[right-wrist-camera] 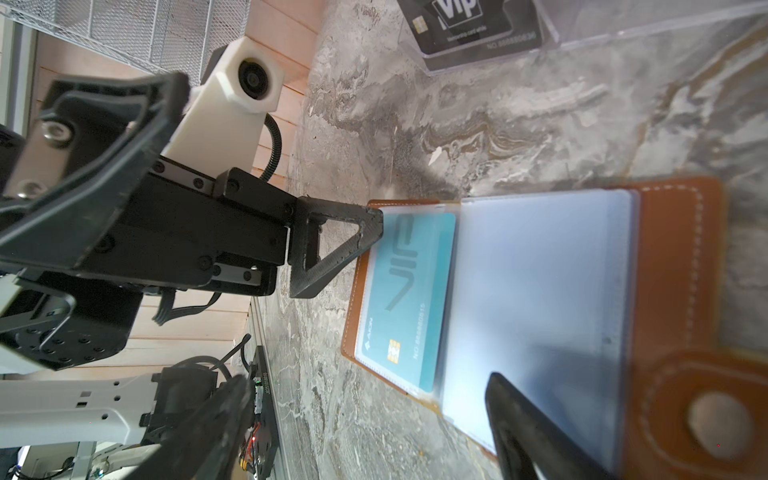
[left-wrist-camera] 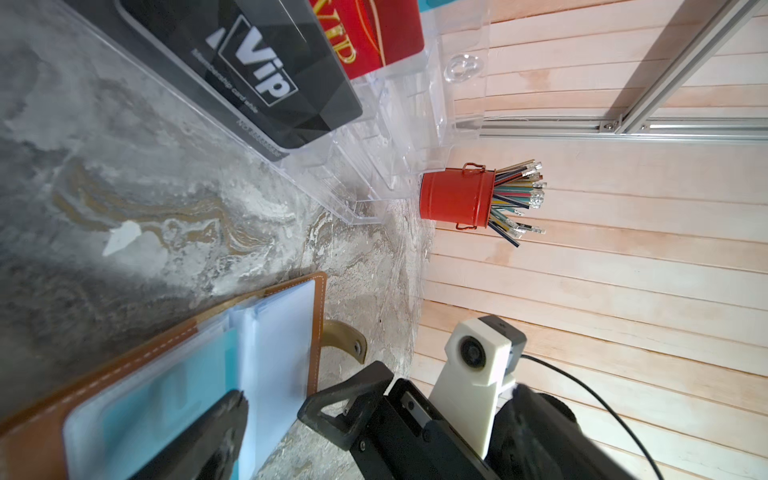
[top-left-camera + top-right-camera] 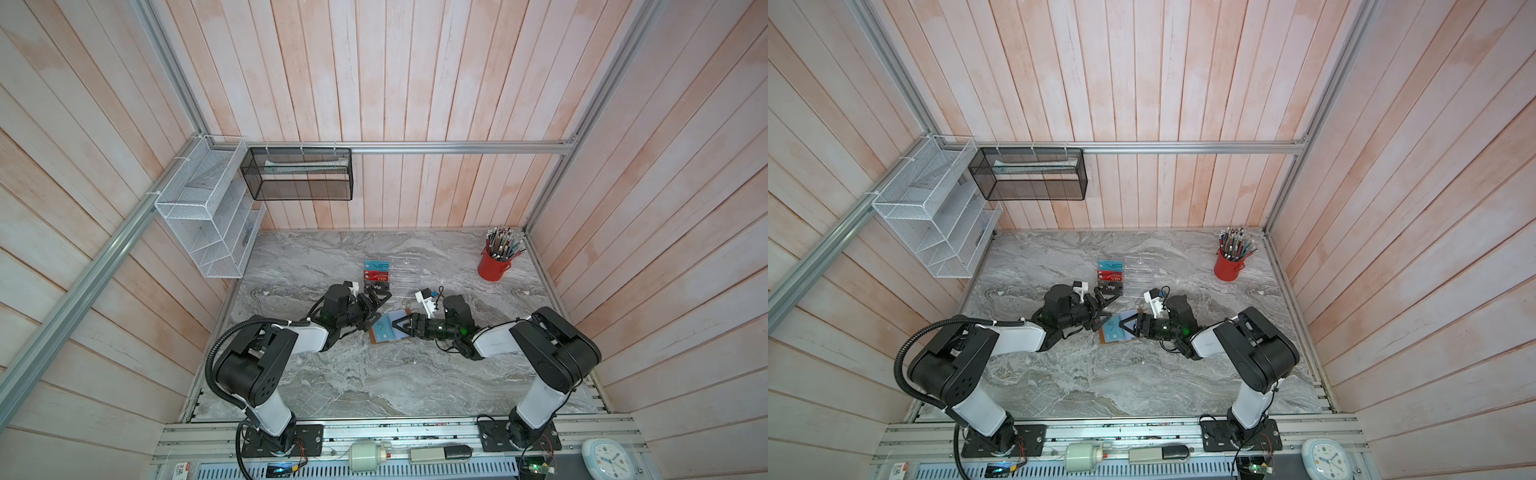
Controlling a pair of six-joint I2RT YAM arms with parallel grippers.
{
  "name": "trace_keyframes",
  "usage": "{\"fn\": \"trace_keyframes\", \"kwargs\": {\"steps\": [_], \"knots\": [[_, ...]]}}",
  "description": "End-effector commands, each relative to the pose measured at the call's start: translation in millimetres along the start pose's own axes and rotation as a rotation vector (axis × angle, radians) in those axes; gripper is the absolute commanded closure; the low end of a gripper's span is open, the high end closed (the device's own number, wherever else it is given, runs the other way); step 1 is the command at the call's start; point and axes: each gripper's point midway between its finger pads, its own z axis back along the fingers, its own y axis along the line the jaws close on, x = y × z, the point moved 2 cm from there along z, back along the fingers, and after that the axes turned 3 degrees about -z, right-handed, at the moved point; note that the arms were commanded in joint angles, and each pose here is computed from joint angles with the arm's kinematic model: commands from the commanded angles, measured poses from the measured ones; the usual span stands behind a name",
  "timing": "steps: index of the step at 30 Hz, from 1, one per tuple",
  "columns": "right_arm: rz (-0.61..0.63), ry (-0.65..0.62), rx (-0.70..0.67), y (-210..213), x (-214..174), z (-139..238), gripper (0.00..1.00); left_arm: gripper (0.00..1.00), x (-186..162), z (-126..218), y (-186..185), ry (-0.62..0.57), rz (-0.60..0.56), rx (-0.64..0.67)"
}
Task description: Take the credit cards out of the card holder
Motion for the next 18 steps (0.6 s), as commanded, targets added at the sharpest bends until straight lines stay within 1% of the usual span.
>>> {"fn": "trace_keyframes", "kwargs": {"steps": [1, 7, 14, 18], "knots": [[0.015, 0.026, 0.037, 3.3, 0.6, -8.7, 0.15, 0.00, -7.5, 4.5, 14.3, 0.022, -0.001, 0.027], [0.005, 0.048, 0.058, -0.6, -2.6, -15.8, 0.22, 0.00, -11.5, 7.9, 28.1, 0.014, 0.026, 0.047], [-0.014, 0.079, 0.070, -4.2, -7.5, -21.9, 0.27, 0.00, -11.6, 10.2, 34.6, 0.014, 0.033, 0.058], [-0.028, 0.099, 0.072, -6.7, -10.2, -25.6, 0.31, 0.00, -11.7, 13.9, 39.4, 0.008, 0.038, 0.064]]}}
